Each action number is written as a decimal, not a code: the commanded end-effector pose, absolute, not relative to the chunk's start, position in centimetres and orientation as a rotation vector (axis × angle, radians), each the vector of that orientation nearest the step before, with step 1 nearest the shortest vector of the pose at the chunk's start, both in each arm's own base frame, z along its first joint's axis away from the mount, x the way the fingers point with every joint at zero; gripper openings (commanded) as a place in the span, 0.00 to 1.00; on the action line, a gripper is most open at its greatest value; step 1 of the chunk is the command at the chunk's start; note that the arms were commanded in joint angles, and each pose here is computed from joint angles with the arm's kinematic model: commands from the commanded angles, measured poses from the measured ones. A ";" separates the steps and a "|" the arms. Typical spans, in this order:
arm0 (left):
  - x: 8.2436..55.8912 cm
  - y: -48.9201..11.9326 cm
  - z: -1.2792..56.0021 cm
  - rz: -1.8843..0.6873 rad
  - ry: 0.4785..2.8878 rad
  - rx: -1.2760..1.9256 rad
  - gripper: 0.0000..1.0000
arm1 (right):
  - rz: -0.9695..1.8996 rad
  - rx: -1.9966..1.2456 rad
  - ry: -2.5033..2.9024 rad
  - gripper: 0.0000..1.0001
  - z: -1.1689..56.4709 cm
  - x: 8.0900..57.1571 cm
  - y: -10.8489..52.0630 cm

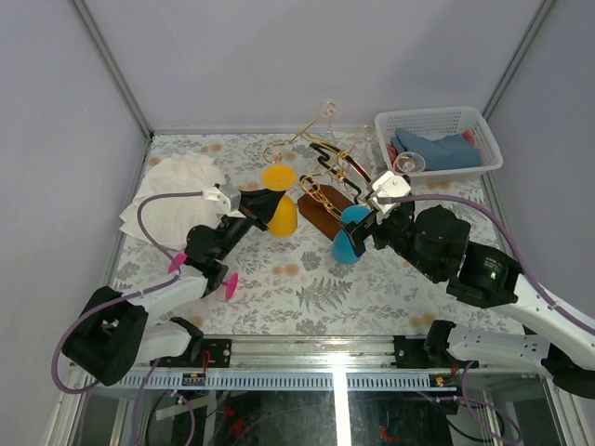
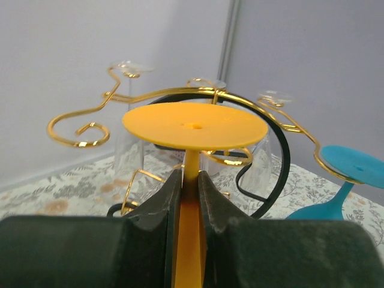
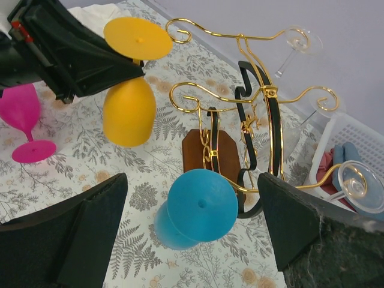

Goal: Place the wine glass upside down on the wine glass rack
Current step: Turn the wine glass upside down at the wine rack.

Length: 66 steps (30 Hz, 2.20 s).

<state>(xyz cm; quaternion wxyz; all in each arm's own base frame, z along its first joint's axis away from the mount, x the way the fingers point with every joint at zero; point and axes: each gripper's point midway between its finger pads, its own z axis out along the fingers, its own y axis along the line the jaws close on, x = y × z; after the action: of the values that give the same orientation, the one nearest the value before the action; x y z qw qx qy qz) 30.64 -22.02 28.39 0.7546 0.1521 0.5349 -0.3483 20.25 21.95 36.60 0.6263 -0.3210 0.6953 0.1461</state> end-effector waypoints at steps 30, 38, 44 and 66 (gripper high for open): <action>37.8 -23.4 29.9 -0.817 0.970 0.461 0.00 | 0.316 -0.703 1.618 0.98 36.2 20.0 20.4; 39.6 -22.5 29.3 -0.781 0.984 0.419 0.00 | 0.328 -0.717 1.628 0.98 35.8 19.9 20.8; 40.8 -21.9 29.7 -0.760 0.975 0.405 0.00 | 0.330 -0.725 1.633 0.98 35.6 19.9 21.1; 43.8 -18.6 29.4 -0.668 0.997 0.290 0.00 | 0.317 -0.758 1.655 0.98 34.6 20.0 21.4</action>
<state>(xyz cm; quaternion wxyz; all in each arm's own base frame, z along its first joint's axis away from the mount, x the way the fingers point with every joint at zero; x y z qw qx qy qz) 43.54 -20.05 25.94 0.7722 0.1528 0.5182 -0.3345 19.96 21.32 34.29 0.5985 -0.3303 0.7181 0.1305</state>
